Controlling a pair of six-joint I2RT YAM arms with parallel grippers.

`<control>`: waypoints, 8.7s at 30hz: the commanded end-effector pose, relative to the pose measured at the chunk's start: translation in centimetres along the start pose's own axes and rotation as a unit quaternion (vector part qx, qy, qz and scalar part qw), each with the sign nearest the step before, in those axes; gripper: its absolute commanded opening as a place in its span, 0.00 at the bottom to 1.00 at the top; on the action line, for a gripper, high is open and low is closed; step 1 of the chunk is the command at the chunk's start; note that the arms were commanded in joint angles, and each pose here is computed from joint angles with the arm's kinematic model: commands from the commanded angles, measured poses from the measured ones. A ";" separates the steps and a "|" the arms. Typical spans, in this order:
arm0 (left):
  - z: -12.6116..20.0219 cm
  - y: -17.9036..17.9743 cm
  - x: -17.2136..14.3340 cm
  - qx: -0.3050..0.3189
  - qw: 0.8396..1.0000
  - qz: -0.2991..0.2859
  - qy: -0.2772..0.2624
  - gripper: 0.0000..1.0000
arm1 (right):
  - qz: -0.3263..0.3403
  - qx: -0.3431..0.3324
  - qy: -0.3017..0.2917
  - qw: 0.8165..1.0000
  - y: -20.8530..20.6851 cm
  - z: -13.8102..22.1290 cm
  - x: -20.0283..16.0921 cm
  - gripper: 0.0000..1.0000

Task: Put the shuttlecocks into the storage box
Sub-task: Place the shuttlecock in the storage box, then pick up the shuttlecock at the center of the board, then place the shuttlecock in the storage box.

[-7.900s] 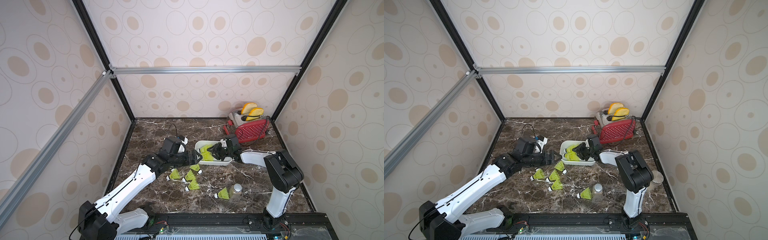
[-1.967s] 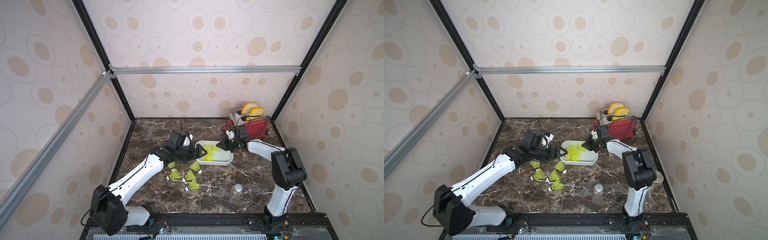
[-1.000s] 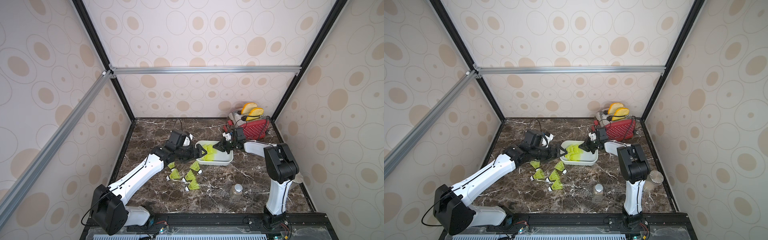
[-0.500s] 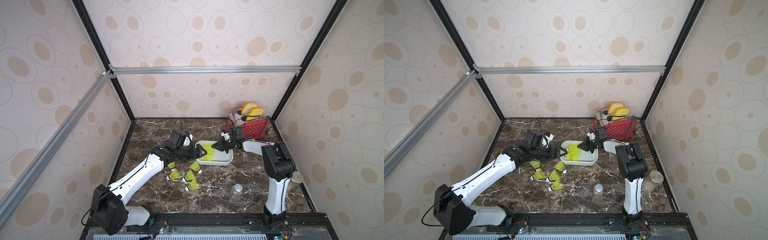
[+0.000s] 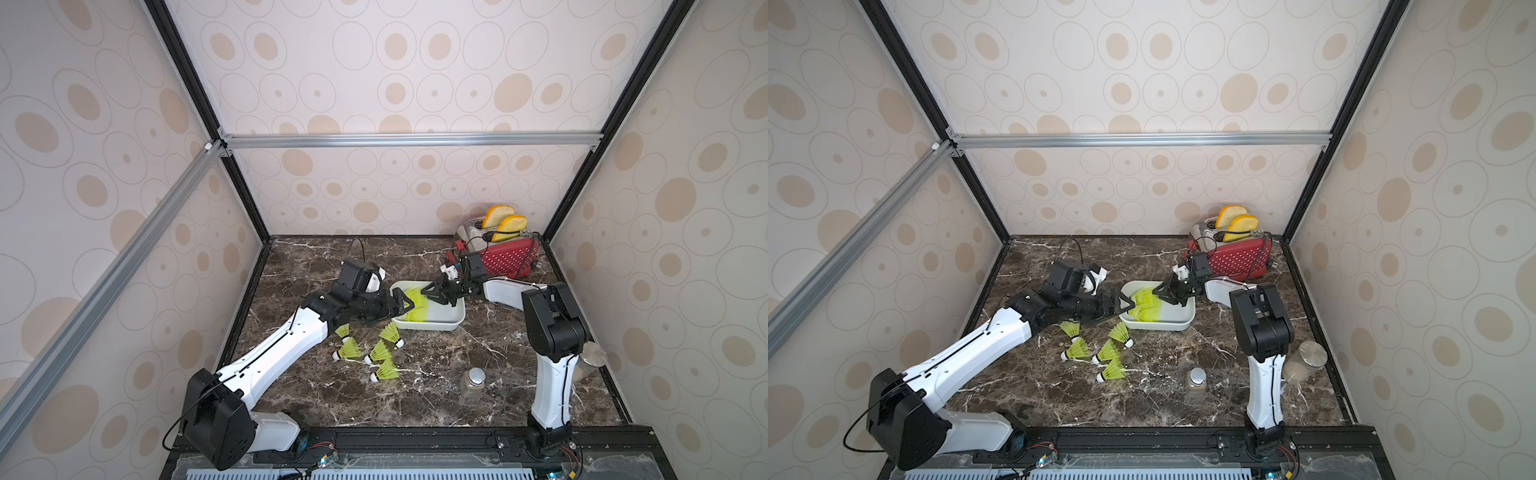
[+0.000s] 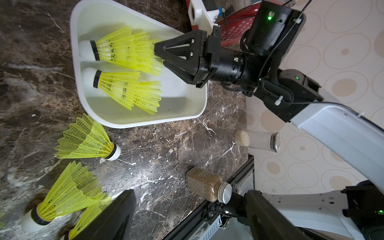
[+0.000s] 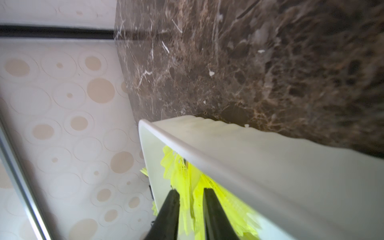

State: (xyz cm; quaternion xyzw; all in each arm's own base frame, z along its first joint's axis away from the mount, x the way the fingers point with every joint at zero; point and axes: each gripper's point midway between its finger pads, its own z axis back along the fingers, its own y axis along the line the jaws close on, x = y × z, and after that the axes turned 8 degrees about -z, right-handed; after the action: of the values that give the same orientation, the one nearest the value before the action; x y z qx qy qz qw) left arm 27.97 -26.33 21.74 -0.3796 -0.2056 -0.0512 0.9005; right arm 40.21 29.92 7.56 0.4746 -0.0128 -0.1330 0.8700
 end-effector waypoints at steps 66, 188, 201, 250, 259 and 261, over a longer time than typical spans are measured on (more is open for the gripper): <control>12.9 7.8 -16.5 0.117 0.991 -0.028 0.064 0.86 | 0.271 -0.175 0.136 0.937 -1.2 -3.2 -25.7 0.56; -0.5 1.1 1.0 0.041 0.999 -0.015 -0.004 0.84 | 0.073 -0.143 -0.027 0.987 -0.2 5.6 -6.9 0.00; -0.8 2.0 0.0 0.054 0.998 -0.013 0.009 0.84 | 0.042 -0.077 -0.035 0.996 0.6 3.2 -5.8 0.00; -3.5 2.9 -1.3 0.053 0.998 -0.018 0.039 0.84 | -0.013 -0.057 0.001 0.998 -1.8 -0.2 -6.4 0.16; -3.1 3.0 -1.6 0.056 0.997 -0.020 0.040 0.84 | 0.006 -0.071 -0.007 0.997 -0.8 1.1 -6.5 0.48; -3.1 3.0 -1.6 0.056 0.997 -0.020 0.040 0.84 | 0.010 -0.074 -0.009 0.997 -0.6 1.4 -6.5 0.52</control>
State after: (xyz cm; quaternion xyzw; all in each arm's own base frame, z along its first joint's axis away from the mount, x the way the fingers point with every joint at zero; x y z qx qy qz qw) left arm 28.75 -26.69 16.50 -0.3228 -0.1715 -0.0581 0.9290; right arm 33.68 30.15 6.76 0.4098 -0.0034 -0.1429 0.9009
